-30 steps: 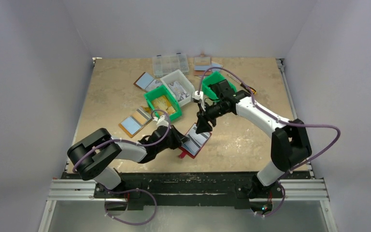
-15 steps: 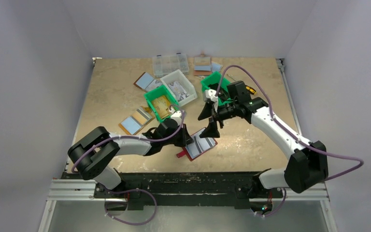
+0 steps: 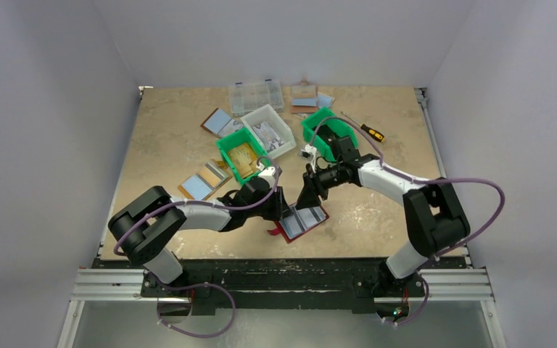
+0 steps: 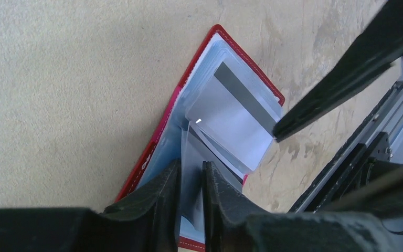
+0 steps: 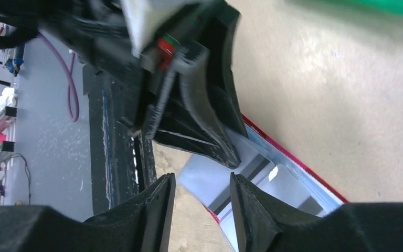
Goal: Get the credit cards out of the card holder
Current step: Remove the credit card from the card holder.
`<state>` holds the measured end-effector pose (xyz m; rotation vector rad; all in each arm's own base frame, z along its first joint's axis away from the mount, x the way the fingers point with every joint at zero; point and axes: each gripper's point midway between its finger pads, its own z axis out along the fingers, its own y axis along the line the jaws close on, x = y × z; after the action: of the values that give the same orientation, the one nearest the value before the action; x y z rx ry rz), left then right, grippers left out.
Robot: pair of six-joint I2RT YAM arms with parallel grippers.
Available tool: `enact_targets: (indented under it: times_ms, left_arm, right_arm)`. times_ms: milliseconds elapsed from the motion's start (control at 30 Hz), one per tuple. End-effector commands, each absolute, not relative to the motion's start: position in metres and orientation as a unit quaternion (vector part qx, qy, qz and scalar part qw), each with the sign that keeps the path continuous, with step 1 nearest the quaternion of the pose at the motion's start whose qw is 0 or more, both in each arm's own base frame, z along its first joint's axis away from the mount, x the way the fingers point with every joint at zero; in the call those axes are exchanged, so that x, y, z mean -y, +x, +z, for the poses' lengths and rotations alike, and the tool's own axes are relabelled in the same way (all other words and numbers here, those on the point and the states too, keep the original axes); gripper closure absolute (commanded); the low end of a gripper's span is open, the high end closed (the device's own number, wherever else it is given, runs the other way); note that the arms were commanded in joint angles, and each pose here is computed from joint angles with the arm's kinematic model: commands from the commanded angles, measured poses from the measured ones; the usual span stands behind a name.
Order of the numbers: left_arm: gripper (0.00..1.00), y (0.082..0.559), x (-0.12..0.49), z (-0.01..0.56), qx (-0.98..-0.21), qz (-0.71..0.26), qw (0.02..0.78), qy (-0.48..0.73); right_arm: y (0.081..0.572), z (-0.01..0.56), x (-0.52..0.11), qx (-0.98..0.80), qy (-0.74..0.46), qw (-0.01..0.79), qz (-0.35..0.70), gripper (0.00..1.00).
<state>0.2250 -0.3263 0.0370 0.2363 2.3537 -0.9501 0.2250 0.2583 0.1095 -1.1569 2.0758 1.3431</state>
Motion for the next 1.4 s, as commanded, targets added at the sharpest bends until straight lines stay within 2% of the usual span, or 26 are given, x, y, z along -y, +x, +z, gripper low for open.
enact_targets:
  times_ms: [0, 200, 633, 733, 800, 967, 1200, 1367]
  left_arm:
    - [0.74, 0.224, 0.318, 0.024, -0.893, -0.349, 0.279, 0.056]
    - [0.60, 0.213, 0.318, 0.032, -0.879, -0.391, 0.271, 0.030]
    - [0.58, 0.188, 0.320, 0.047, -0.828, -0.506, 0.239, -0.037]
    - [0.63, 0.189, 0.327, 0.050, -0.812, -0.532, 0.234, -0.047]
    - [0.70, 0.190, 0.331, 0.051, -0.803, -0.548, 0.228, -0.056]
    - [1.00, 0.191, 0.332, 0.044, -0.796, -0.558, 0.224, -0.070]
    - [1.00, 0.192, 0.324, 0.039, -0.808, -0.528, 0.263, -0.021]
    - [1.00, 0.198, 0.314, 0.049, -0.814, -0.476, 0.326, 0.064]
  right_arm:
    - [0.240, 0.094, -0.261, -0.772, -0.386, 0.184, 0.469, 0.52]
    - [0.242, 0.077, -0.257, -0.785, -0.388, 0.161, 0.455, 0.52]
    - [0.240, 0.071, -0.258, -0.788, -0.384, 0.144, 0.460, 0.53]
    - [0.240, 0.072, -0.258, -0.788, -0.382, 0.142, 0.461, 0.53]
    - [0.240, 0.073, -0.258, -0.788, -0.383, 0.144, 0.460, 0.53]
    - [0.240, 0.075, -0.258, -0.787, -0.385, 0.146, 0.460, 0.53]
    - [0.243, 0.088, -0.257, -0.771, -0.407, 0.164, 0.461, 0.52]
    - [0.248, 0.107, -0.248, -0.750, -0.430, 0.191, 0.465, 0.49]
